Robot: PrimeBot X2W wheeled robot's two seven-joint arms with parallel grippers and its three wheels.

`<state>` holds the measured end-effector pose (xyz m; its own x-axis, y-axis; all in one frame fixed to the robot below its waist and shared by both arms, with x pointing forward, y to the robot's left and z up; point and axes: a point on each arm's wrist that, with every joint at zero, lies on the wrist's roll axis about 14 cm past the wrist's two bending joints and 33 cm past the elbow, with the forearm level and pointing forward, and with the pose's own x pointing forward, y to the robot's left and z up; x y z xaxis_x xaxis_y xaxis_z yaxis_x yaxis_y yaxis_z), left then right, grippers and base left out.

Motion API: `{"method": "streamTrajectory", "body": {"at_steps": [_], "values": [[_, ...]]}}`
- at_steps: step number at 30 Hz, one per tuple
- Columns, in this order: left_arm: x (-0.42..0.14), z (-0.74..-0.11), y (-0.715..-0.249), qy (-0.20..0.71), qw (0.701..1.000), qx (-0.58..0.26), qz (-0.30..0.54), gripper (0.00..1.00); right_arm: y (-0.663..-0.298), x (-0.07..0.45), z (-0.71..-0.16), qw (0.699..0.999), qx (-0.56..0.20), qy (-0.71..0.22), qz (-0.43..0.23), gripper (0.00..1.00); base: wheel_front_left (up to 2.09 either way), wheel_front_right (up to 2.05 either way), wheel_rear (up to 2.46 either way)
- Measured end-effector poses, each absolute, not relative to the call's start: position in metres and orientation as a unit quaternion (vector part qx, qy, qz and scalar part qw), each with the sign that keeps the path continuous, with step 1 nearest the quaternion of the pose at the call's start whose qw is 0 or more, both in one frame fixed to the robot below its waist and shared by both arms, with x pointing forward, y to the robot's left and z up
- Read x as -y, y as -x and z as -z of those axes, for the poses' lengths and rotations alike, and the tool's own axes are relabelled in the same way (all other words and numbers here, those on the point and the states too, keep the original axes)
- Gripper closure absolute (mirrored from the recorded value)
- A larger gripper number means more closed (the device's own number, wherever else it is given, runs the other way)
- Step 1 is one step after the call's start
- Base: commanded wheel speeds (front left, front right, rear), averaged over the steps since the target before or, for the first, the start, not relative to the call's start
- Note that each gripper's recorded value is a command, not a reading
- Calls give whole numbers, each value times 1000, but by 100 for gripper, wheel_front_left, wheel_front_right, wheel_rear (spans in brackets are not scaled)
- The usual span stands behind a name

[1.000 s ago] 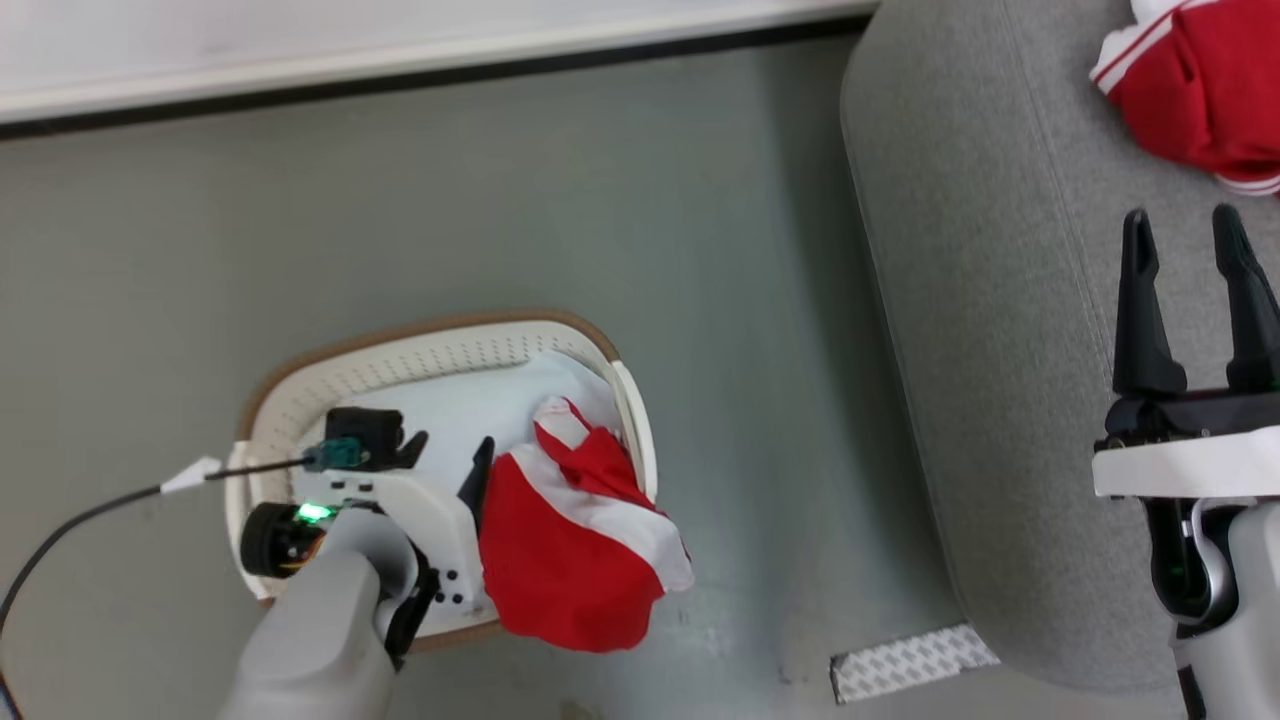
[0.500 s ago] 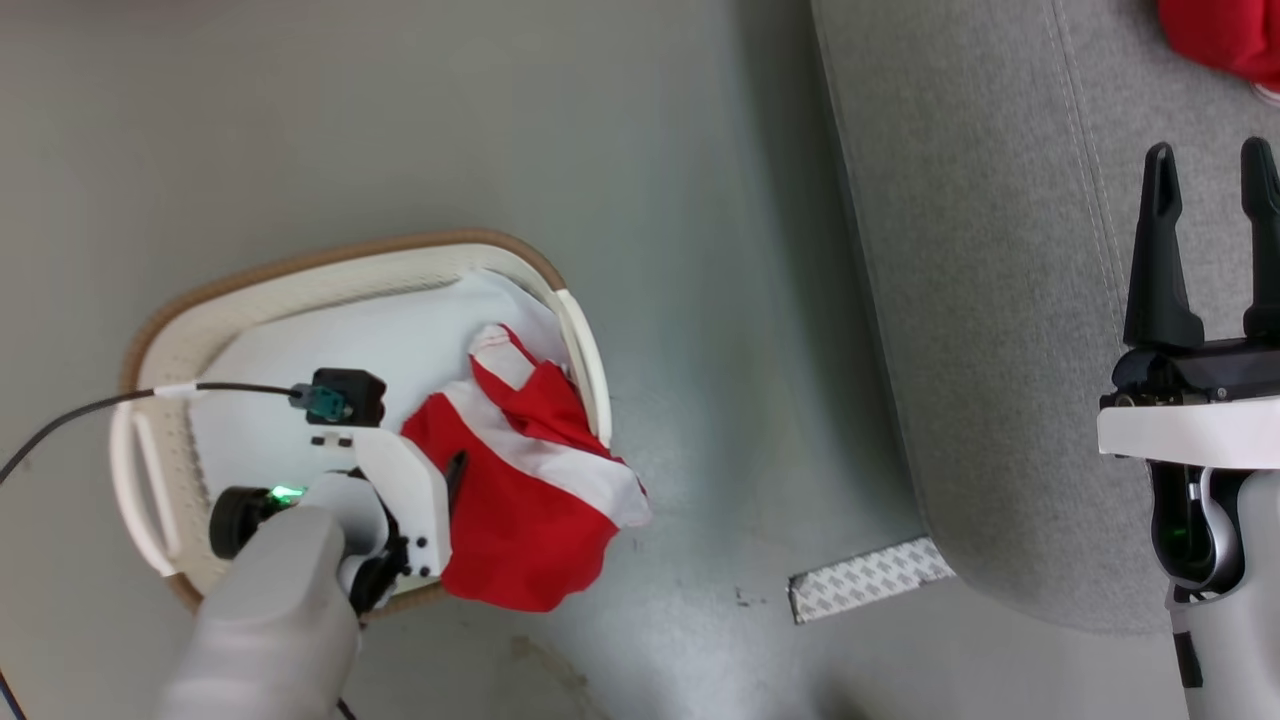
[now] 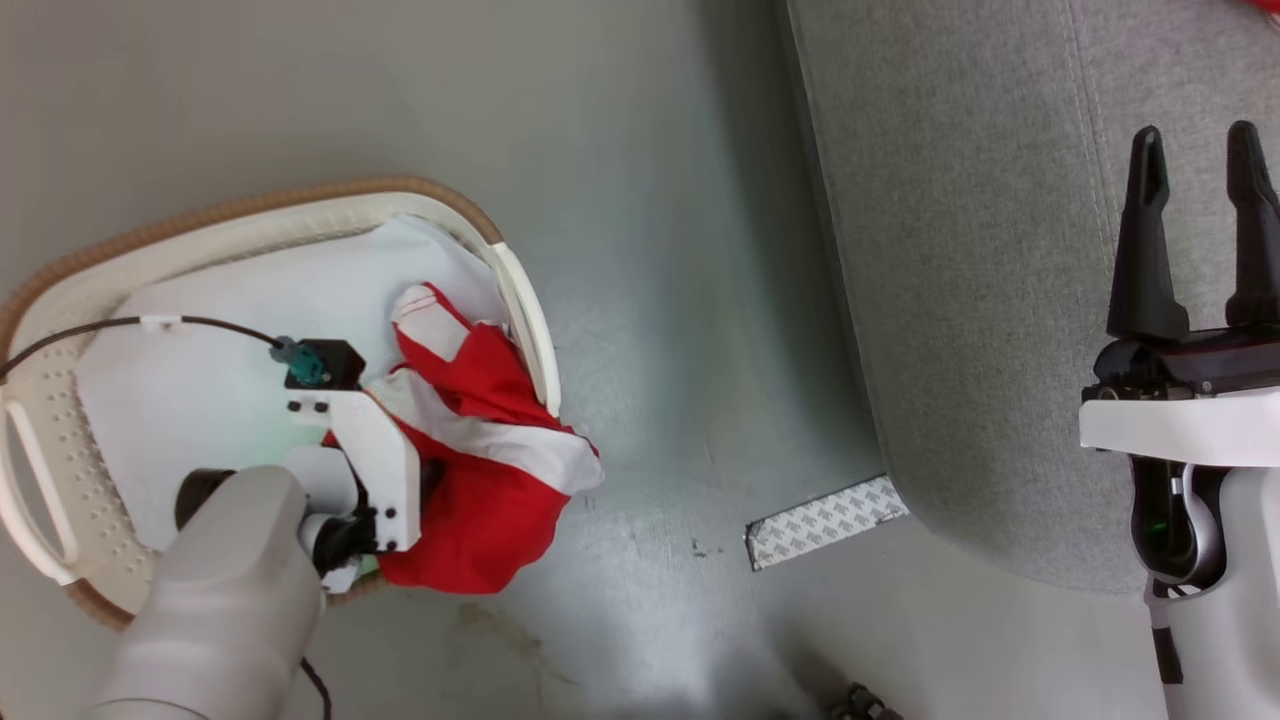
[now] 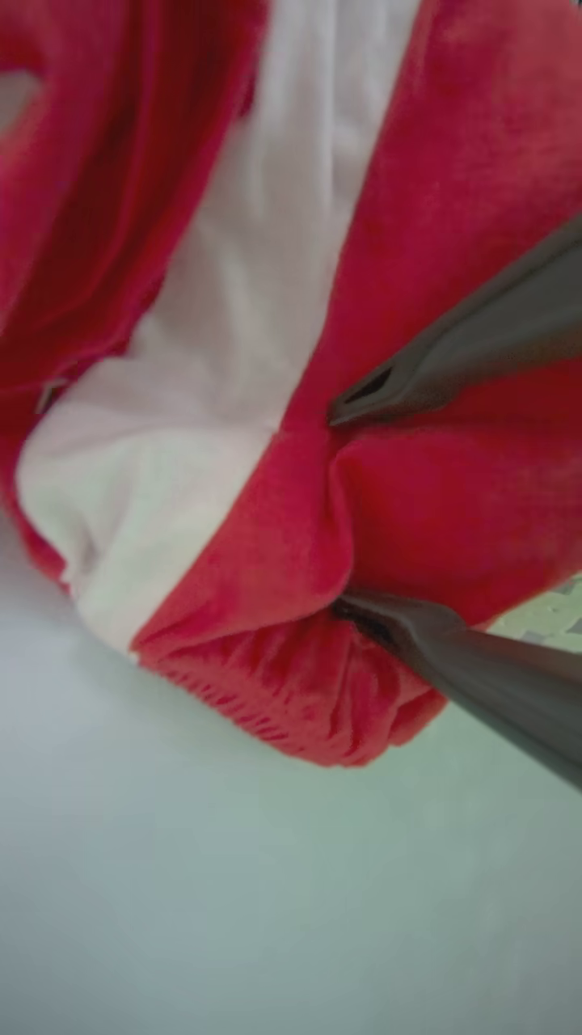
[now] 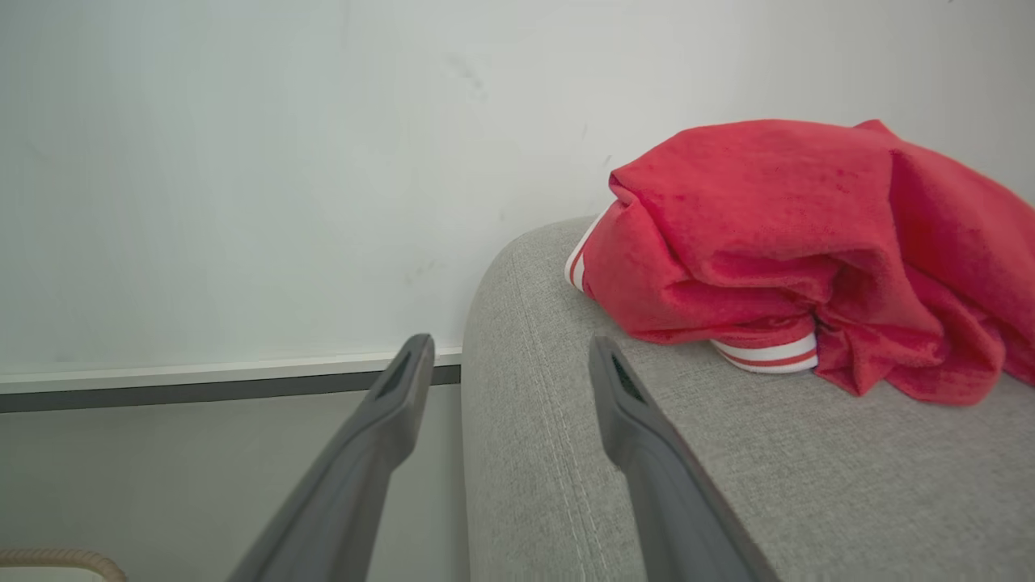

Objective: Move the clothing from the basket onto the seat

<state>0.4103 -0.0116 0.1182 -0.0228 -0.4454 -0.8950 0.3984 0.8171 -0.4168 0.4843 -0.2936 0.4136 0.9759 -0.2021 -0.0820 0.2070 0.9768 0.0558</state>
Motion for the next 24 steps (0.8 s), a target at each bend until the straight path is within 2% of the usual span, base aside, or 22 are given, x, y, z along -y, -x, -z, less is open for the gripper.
{"method": "streamTrajectory", "body": {"at_steps": [3, 5, 6, 7, 8, 14, 24], "values": [[14, -112, -402, 12, 678, -666, 310, 0, -483, 295, -407, 993, -46, -30, 105, 0, 0, 0, 0], [16, -111, -404, 14, 677, -667, 313, 0, -483, 295, -406, 993, -48, -29, 106, 0, 0, 0, 0], [15, -110, -404, 11, 676, -667, 314, 31, -483, 295, -405, 993, -49, -29, 106, 0, 0, 0, 0], [14, -110, -405, 9, 676, -665, 316, 77, -483, 295, -405, 993, -49, -29, 106, 0, 0, 0, 0], [13, -110, -406, 9, 678, -664, 315, 100, -483, 295, -405, 993, -49, -29, 106, 0, 0, 0, 0], [14, -116, -410, 11, 689, -651, 319, 100, -485, 293, -409, 993, -43, -31, 104, 0, 0, 0, 0], [17, -153, -426, 30, 738, -593, 319, 100, -486, 289, -437, 995, -13, -33, 94, 0, 0, 0, 0]]}}
